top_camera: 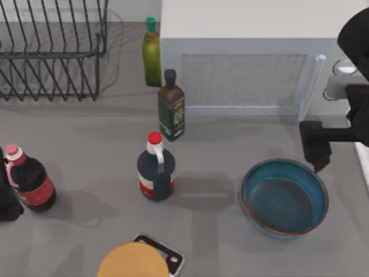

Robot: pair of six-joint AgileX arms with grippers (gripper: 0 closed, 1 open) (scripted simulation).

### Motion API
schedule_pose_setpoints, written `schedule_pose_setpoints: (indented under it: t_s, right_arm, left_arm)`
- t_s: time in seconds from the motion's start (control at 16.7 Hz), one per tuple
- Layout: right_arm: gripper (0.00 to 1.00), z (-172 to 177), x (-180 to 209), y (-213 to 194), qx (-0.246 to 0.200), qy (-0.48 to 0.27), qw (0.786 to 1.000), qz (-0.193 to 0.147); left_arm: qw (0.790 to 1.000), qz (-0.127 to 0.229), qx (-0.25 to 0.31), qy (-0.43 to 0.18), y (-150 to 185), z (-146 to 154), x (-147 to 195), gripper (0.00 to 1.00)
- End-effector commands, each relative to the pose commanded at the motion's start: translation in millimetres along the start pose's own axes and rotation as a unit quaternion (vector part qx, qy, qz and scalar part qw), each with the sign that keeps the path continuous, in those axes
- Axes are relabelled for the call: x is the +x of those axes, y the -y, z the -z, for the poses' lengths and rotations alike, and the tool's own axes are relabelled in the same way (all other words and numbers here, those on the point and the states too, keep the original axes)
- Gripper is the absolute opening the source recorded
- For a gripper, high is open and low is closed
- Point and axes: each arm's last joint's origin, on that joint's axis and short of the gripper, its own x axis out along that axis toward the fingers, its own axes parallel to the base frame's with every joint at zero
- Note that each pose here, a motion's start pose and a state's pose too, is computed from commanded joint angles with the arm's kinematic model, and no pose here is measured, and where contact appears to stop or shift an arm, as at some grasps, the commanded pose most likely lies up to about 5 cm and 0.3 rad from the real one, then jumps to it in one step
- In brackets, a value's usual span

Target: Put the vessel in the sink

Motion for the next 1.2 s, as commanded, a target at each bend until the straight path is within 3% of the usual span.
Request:
schedule_pose_setpoints:
  t_s: [0.6,1.2]
  right_arm:
    - [1.0,-10,9,-8,0.001,-0.026,1.0,0.01]
    - [1.0,-5,104,-7,0.0,-0.026,1.0,0.01]
  left_arm:
    - [1.0,0.0,0.0,0.0,0,0,0,1.0]
    - [1.0,0.0,0.0,0.0,0,0,0,1.0]
